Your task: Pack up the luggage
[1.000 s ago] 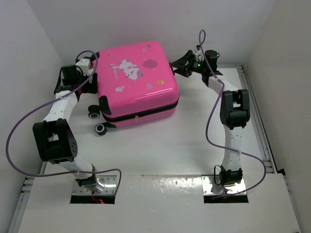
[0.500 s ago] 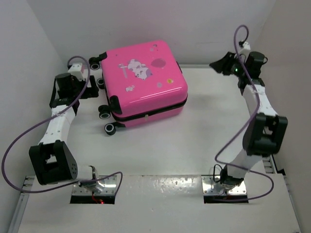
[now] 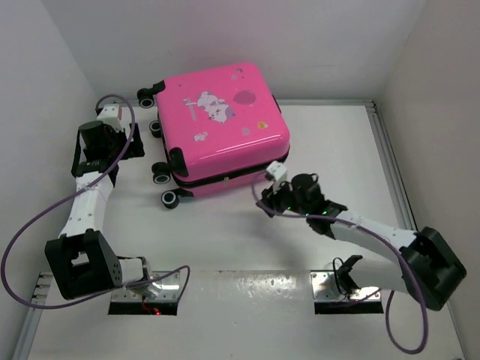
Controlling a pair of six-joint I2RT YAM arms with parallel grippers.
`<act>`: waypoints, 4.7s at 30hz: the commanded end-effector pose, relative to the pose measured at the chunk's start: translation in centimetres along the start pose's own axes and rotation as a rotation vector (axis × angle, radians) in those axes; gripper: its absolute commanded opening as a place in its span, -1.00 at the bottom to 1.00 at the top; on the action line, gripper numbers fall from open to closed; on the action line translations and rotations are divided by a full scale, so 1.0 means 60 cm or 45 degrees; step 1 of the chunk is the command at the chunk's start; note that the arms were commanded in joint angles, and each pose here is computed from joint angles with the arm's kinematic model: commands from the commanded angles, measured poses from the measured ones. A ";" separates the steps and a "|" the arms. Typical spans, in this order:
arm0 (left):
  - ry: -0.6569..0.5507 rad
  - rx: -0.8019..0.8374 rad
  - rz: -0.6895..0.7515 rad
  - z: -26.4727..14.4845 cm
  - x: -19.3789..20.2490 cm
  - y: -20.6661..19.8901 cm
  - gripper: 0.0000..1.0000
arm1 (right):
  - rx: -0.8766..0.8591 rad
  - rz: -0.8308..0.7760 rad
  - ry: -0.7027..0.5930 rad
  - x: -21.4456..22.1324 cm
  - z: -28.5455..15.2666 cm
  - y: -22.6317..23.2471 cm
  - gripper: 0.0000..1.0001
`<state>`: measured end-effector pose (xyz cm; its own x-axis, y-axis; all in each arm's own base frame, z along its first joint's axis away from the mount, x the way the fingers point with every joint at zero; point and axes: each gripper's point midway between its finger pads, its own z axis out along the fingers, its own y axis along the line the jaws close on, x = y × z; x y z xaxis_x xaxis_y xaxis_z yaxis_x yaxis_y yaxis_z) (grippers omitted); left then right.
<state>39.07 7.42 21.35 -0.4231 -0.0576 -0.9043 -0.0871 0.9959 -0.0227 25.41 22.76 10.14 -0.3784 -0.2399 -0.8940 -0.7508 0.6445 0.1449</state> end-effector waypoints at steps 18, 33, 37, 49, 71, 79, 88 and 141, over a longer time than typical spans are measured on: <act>-0.111 -0.334 -0.128 -0.104 0.109 0.053 0.98 | 0.747 -0.007 -0.049 -0.143 0.159 0.109 -0.75; -0.135 -0.338 -0.119 -0.115 0.124 0.047 0.98 | 0.949 0.031 0.012 -0.110 0.211 0.050 -0.09; -0.134 -0.327 -0.115 -0.112 0.127 0.042 0.98 | 0.996 0.047 -0.004 -0.122 0.224 0.024 -0.11; -0.086 -0.316 -0.116 -0.102 0.146 0.040 0.98 | 1.037 0.059 -0.091 -0.158 0.134 0.004 -0.30; -0.032 -0.209 -0.067 -0.094 0.160 0.019 0.98 | 0.104 -0.609 -0.154 -0.095 0.112 0.076 0.09; -0.021 -0.183 -0.068 -0.091 0.164 0.013 0.98 | 0.085 -0.602 -0.362 -0.154 0.133 0.063 -0.11; -0.009 -0.172 -0.057 -0.088 0.168 0.011 0.98 | -0.194 -0.692 -0.412 -0.167 0.157 0.115 0.19; 0.084 -0.154 -0.059 -0.077 0.198 0.011 0.98 | 0.023 -0.114 -0.240 -0.108 0.194 0.034 0.00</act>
<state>29.75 7.11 12.61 -0.4763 -0.1176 -0.8714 -0.2233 0.9747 -0.0094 31.68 32.36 8.32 -0.2450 -0.2655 -0.9325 -0.7616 0.6478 0.0157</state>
